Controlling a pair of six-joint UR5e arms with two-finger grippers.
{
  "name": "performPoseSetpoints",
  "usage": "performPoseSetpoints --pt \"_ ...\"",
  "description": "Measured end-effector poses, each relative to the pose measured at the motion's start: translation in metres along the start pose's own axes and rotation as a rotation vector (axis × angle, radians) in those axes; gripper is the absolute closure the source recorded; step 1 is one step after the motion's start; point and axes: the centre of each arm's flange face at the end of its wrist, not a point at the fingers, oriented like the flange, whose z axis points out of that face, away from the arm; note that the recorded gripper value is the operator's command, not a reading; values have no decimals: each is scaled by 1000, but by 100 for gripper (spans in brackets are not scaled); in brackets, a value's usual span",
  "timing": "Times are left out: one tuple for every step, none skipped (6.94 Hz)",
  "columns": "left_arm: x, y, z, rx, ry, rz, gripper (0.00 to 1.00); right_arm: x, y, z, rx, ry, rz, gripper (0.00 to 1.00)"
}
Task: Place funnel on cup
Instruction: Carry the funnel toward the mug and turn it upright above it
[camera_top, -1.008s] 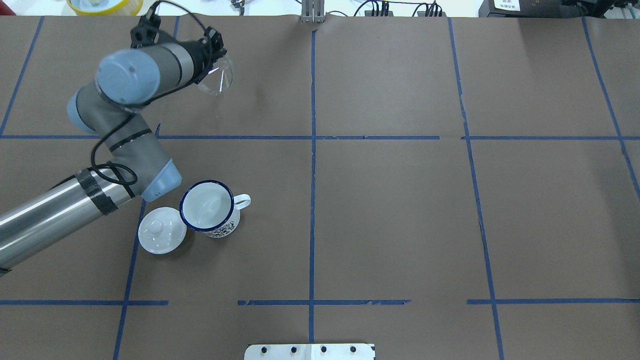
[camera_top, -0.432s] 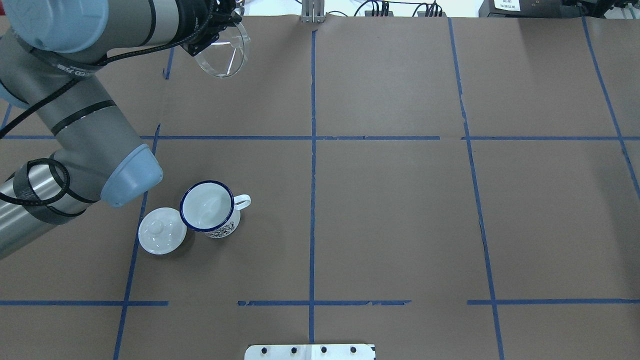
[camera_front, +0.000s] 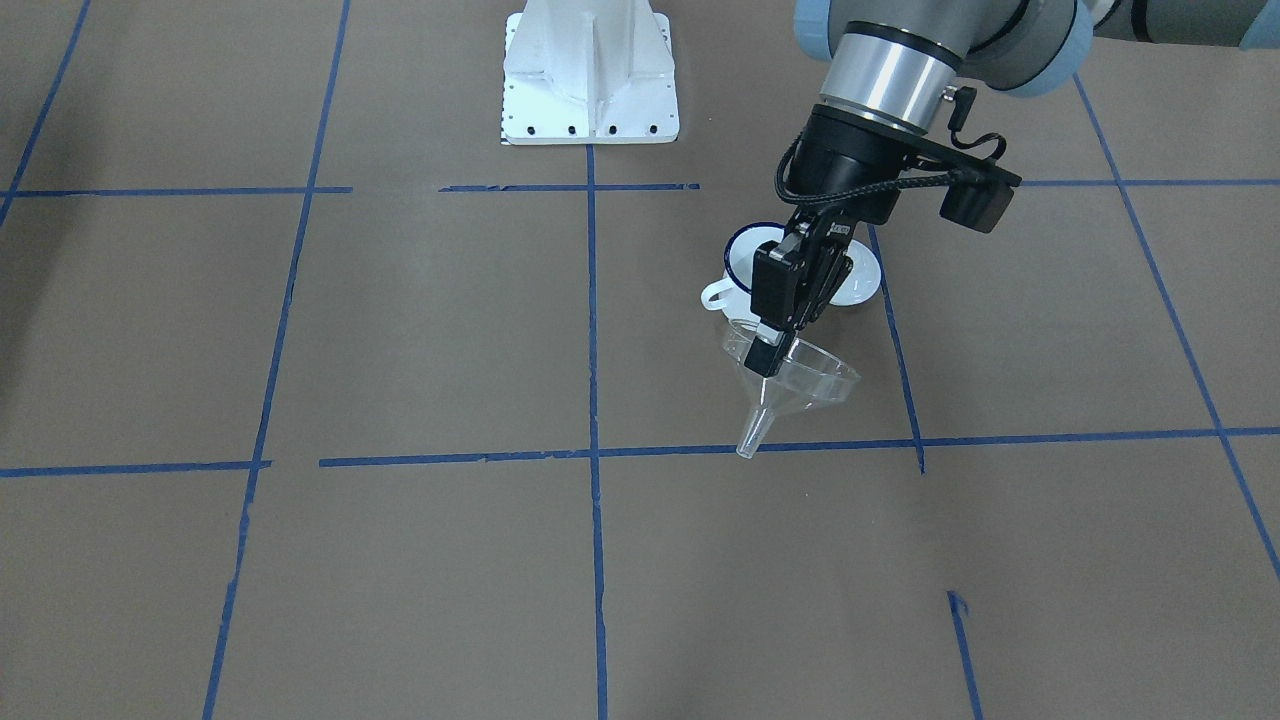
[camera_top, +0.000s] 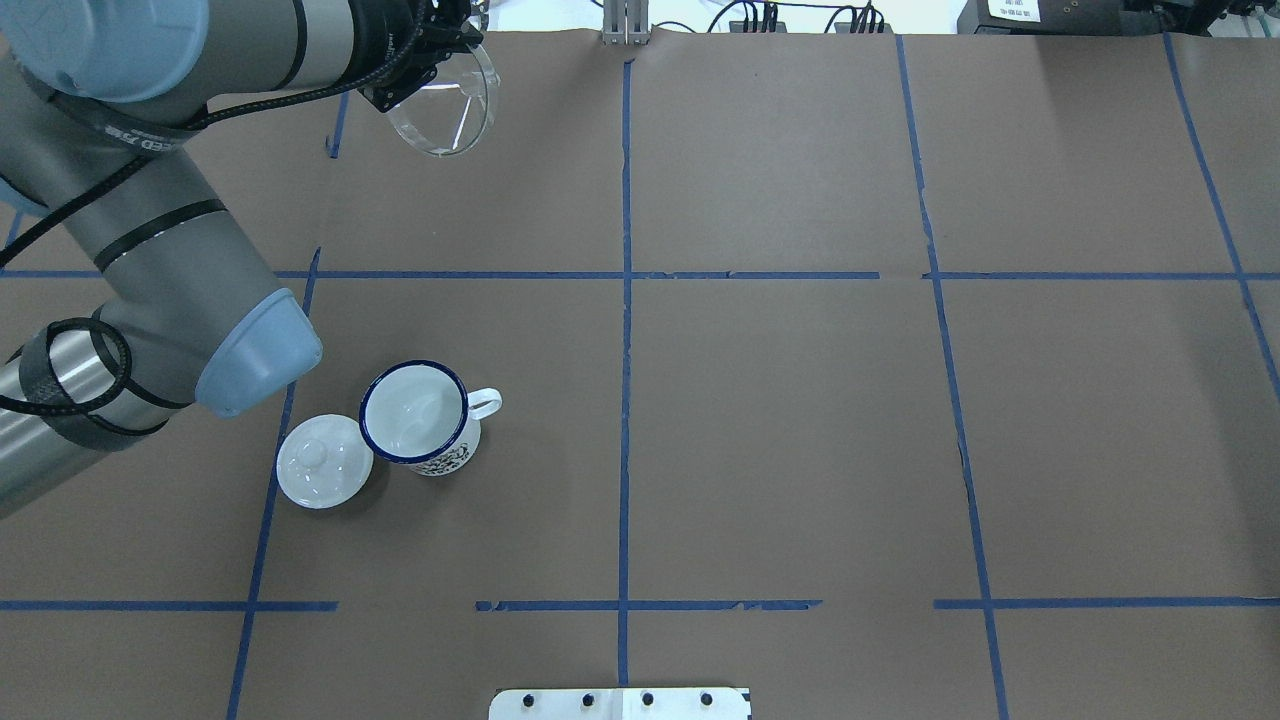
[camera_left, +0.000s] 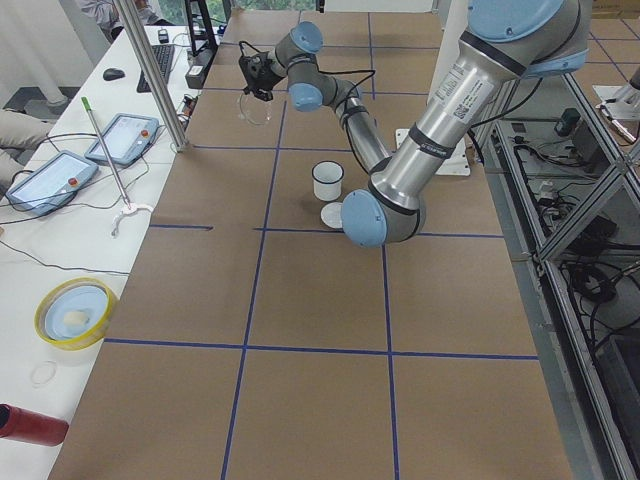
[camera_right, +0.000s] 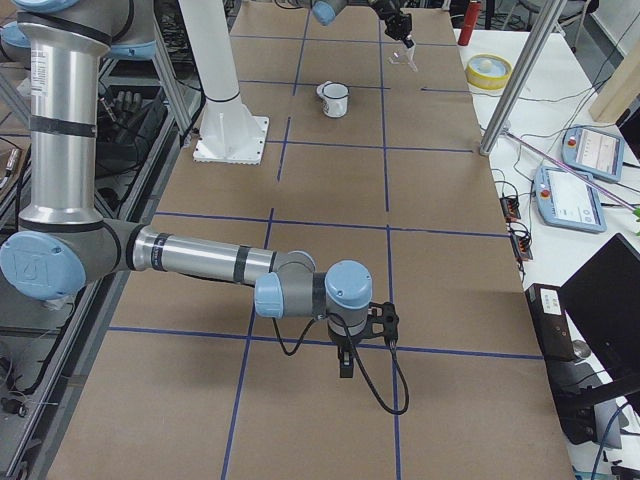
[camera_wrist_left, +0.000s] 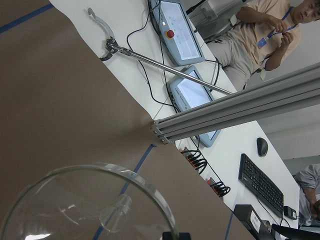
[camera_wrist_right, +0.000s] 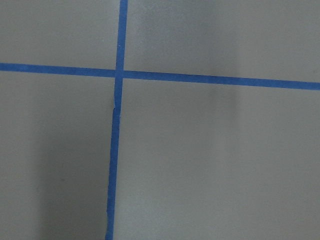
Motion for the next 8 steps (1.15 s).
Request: performPoseSetpoints --pt "-3 2 0 -22 -19 25 100 0 0 0 0 0 0 0" --pt "-8 4 -1 -51 -74 81 100 0 0 0 0 0 0 0" --pt "-13 8 -7 -70 -162 148 100 0 0 0 0 0 0 0" --pt "-21 23 -20 -104 -272 221 100 0 0 0 0 0 0 0" --pt "-35 47 -31 -151 -397 292 100 0 0 0 0 0 0 0" --pt "-52 73 -39 -207 -517 376 100 0 0 0 0 0 0 0" --pt "-64 93 -41 -282 -604 455 100 0 0 0 0 0 0 0" --pt "-72 105 -36 -352 -655 506 100 0 0 0 0 0 0 0"
